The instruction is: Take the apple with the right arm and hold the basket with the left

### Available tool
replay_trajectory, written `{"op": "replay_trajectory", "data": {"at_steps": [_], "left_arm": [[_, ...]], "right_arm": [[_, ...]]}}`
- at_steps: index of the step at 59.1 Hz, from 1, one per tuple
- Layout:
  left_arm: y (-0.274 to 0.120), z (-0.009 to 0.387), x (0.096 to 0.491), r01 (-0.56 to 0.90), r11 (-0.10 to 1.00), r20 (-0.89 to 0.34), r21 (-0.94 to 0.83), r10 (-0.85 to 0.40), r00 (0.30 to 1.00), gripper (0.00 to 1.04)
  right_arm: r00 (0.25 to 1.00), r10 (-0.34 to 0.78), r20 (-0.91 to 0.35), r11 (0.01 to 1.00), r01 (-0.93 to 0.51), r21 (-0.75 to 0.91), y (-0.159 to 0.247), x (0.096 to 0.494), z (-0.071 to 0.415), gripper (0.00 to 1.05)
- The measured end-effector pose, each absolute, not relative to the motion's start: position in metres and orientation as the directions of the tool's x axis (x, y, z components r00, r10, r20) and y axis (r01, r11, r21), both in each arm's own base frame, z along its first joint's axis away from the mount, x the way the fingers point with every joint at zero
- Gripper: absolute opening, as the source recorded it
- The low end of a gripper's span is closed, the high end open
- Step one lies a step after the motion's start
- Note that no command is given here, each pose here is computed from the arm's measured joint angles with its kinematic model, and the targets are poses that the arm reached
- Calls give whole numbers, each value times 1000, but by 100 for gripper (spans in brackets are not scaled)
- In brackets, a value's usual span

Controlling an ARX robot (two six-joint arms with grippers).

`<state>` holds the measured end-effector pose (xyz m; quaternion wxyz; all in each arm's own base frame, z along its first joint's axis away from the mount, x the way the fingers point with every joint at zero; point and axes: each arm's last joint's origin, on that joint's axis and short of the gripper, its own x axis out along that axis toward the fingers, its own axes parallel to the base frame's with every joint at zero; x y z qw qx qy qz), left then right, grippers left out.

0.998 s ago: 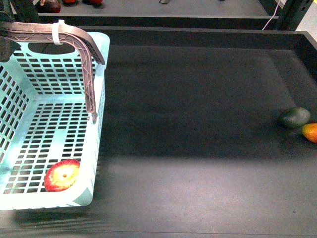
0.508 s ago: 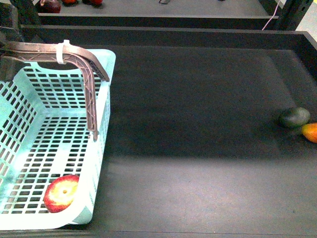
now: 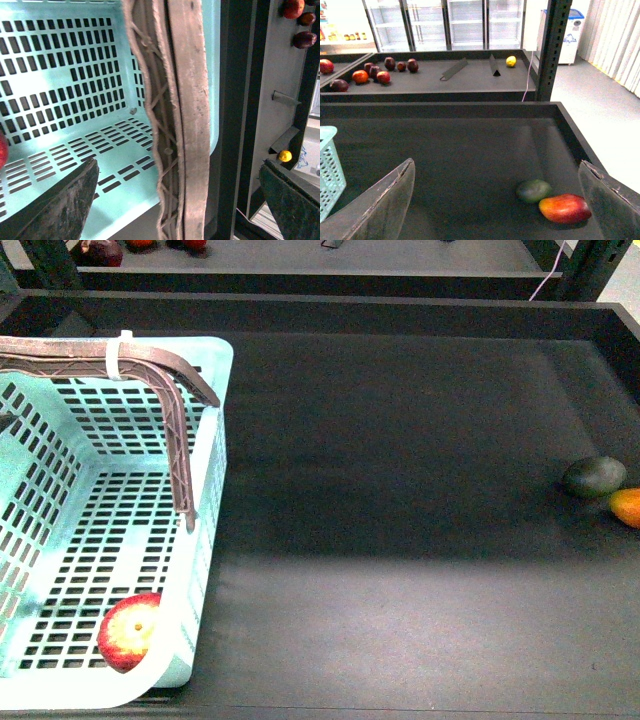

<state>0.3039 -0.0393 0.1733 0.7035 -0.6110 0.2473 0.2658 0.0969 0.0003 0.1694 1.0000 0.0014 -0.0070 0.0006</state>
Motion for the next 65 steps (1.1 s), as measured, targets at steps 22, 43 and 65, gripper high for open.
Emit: {"op": "replay_trajectory", "data": {"at_steps": [22,43,65], "left_arm": [[-32,197,268,-631,131,-624,-765,96,776,98],[-21,180,233,-16,904,-51,-428,-6,999,55],[-1,174,181,-2,1000,-10,-22,2,1000,3]], "right_arm": [[1000,1,14,1000,-1,3,0,97,169,96],[1000,1,15,1000,-1,3,0,97,169,96],[1000,1,15,1000,-1,3,0,97,169,96]]}}
